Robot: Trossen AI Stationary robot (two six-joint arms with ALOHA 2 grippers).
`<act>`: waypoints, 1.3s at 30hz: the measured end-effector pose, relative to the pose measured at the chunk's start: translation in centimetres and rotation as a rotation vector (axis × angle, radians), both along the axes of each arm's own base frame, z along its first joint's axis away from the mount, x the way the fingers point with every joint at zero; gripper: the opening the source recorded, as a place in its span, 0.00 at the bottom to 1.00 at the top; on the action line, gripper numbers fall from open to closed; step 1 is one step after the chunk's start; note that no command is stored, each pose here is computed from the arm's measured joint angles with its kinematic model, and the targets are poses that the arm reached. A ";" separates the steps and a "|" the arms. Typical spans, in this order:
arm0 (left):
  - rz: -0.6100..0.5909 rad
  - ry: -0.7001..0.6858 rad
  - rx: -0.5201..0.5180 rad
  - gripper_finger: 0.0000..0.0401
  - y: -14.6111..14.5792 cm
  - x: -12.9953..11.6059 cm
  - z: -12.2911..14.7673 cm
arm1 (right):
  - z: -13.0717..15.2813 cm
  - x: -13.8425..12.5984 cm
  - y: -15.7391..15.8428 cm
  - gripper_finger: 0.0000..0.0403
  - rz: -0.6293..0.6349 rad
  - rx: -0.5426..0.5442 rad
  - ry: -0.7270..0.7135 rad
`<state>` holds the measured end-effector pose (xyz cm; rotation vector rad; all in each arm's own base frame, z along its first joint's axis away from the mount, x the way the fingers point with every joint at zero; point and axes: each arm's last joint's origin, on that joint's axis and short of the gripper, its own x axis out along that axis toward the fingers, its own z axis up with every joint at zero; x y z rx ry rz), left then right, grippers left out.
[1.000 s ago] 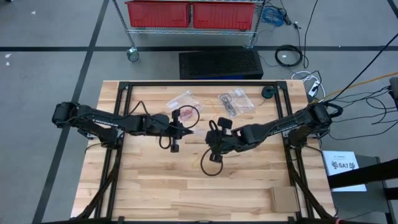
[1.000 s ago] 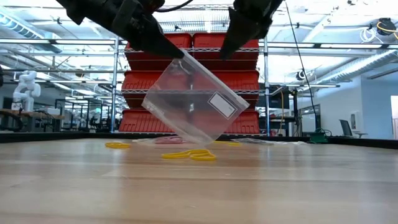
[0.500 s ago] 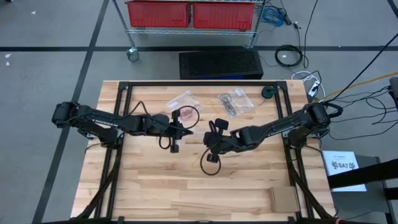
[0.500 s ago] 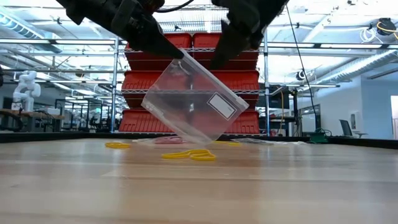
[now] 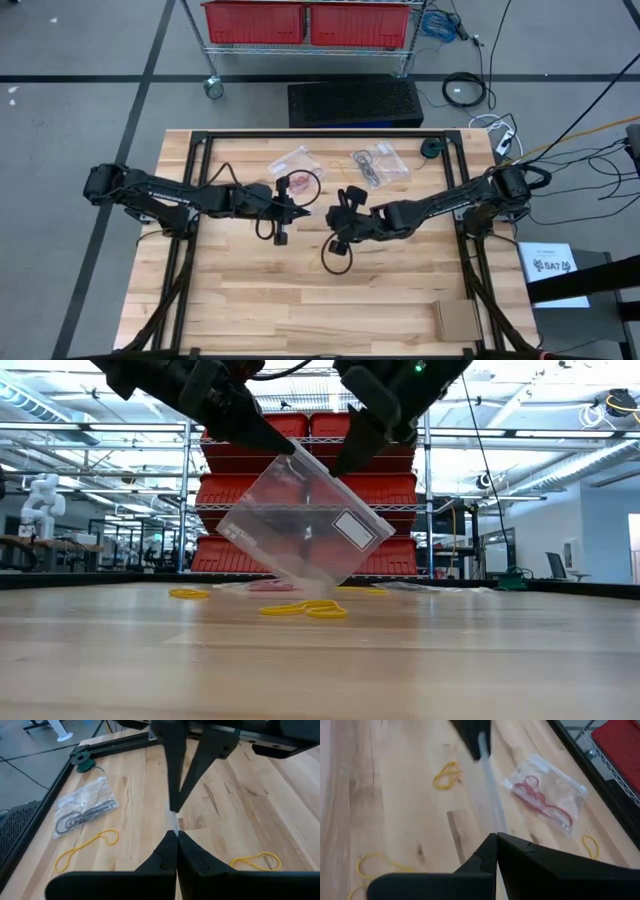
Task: Sort rubber bands
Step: Open the zip bag
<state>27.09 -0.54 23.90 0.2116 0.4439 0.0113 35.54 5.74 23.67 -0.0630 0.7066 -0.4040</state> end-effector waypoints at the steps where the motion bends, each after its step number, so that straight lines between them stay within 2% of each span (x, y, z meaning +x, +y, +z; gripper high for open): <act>1: 0.000 -0.001 0.000 0.00 0.0 0.0 0.0 | 0.1 0.1 0.0 0.00 0.002 0.002 -0.012; 8: -0.007 -0.007 -0.005 0.00 0.0 0.0 0.1 | -1.2 0.9 -0.2 0.00 0.031 -0.034 0.016; 13: -0.008 -0.005 -0.005 0.00 0.0 0.0 0.1 | -1.0 0.8 0.0 0.00 0.020 -0.059 0.012; 22: -0.010 -0.002 -0.006 0.00 0.0 0.0 0.0 | -0.8 0.6 -0.4 0.00 -0.070 -0.163 0.014; 26: -0.018 -0.001 -0.010 0.00 -0.1 0.0 0.0 | -0.8 0.7 -0.5 0.00 -0.074 -0.177 0.008; 34: -0.014 -0.017 -0.020 0.00 -0.1 0.1 0.2 | -0.7 1.6 0.0 0.00 0.050 -0.097 -0.045; 39: -0.008 -0.023 -0.033 0.00 -0.1 0.1 0.2 | -2.5 2.6 0.2 0.00 0.101 -0.097 -0.018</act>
